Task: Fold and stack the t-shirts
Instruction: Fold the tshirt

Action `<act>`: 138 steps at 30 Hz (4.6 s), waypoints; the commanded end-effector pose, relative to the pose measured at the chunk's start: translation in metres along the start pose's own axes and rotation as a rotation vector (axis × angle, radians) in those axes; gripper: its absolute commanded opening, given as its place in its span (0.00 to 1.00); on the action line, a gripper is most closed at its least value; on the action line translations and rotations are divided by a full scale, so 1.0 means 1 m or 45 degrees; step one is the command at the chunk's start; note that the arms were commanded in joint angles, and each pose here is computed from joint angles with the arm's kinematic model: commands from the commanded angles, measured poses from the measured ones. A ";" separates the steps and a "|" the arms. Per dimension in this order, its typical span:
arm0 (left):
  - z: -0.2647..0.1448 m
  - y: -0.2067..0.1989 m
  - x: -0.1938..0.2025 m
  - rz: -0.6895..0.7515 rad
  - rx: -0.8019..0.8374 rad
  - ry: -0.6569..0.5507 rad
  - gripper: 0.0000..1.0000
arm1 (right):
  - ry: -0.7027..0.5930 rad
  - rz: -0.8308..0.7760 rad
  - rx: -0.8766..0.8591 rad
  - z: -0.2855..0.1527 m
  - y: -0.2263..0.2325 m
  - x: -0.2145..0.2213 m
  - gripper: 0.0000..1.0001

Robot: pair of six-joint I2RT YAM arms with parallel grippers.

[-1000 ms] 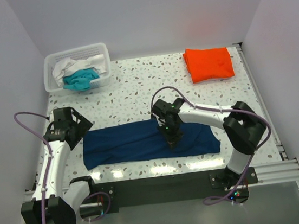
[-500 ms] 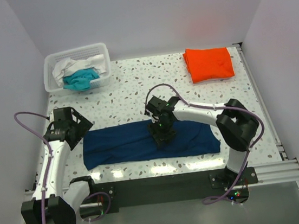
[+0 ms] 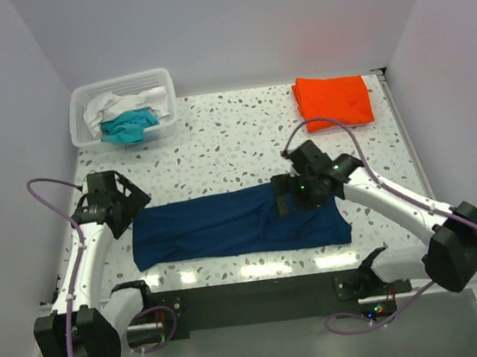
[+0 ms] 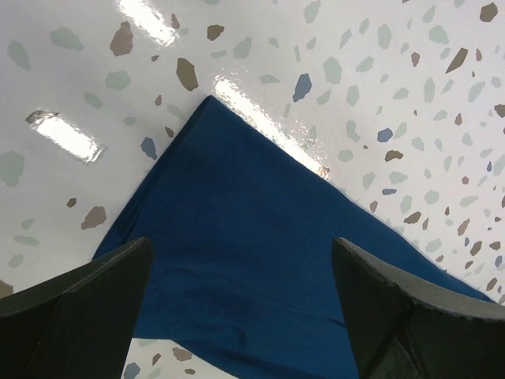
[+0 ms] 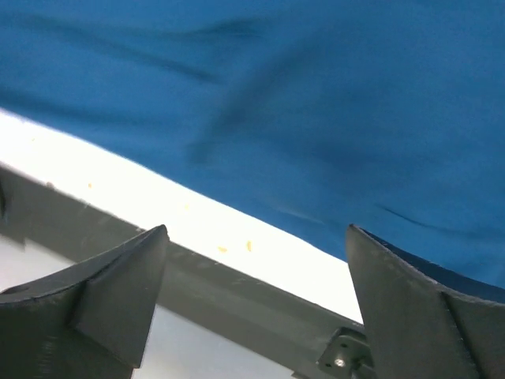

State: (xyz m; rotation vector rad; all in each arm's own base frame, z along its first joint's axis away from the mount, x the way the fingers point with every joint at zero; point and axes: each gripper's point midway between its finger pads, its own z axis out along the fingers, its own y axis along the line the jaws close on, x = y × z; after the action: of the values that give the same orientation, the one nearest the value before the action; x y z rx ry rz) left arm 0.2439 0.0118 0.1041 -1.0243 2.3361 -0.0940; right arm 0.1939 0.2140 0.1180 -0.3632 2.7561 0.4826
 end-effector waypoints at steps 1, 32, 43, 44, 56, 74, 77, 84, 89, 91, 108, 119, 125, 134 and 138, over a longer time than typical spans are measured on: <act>0.007 -0.012 0.004 0.014 0.104 0.020 1.00 | 0.015 0.231 0.041 0.005 -0.044 0.023 0.93; 0.023 -0.005 0.017 0.010 0.071 0.068 1.00 | 0.177 0.321 0.032 0.047 -0.082 0.063 0.00; 0.025 -0.004 0.018 0.009 0.060 0.077 1.00 | 0.190 0.359 0.040 0.024 -0.079 0.076 0.00; 0.026 -0.004 0.019 0.007 0.059 0.079 1.00 | 0.205 0.373 0.054 0.021 -0.080 0.080 0.00; 0.027 -0.005 0.019 0.007 0.062 0.081 1.00 | 0.253 0.491 0.117 0.017 -0.085 0.105 0.01; 0.022 -0.035 0.025 0.069 0.227 0.083 1.00 | -0.016 0.413 -0.067 -0.001 -0.054 0.022 0.99; 0.026 -0.044 0.041 0.130 0.235 0.121 1.00 | 0.019 0.452 -0.014 0.021 -0.063 0.023 0.99; 0.051 -0.021 0.062 0.161 0.062 0.210 1.00 | 0.122 0.497 0.130 0.075 -0.092 0.012 0.99; 0.056 -0.018 0.071 0.163 0.062 0.227 1.00 | 0.150 0.460 0.193 0.097 -0.112 -0.010 0.99; 0.056 -0.015 0.075 0.163 0.053 0.242 1.00 | 0.200 0.439 0.226 0.110 -0.123 -0.011 0.99; 0.044 -0.013 0.147 0.328 0.074 0.436 1.00 | 0.134 0.086 0.329 0.161 -0.170 -0.176 0.99; -0.002 -0.022 0.215 0.503 0.201 0.627 1.00 | -0.055 -0.057 0.134 0.207 -0.152 -0.260 0.99; -0.017 -0.025 0.255 0.643 0.261 0.739 1.00 | -0.134 -0.004 -0.074 0.221 -0.123 -0.276 0.99; -0.045 -0.056 0.293 0.779 0.489 0.867 1.00 | -0.217 -0.010 -0.168 0.243 -0.097 -0.292 0.99; -0.050 -0.066 0.303 0.811 0.538 0.897 1.00 | -0.290 -0.002 -0.219 0.250 -0.083 -0.307 0.99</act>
State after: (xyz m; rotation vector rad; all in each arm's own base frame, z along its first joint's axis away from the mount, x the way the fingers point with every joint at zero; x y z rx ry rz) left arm 0.1226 -0.2566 0.0328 -0.0197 2.8306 -0.7843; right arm 0.5803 0.2742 0.0409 -0.3538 2.4063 0.6724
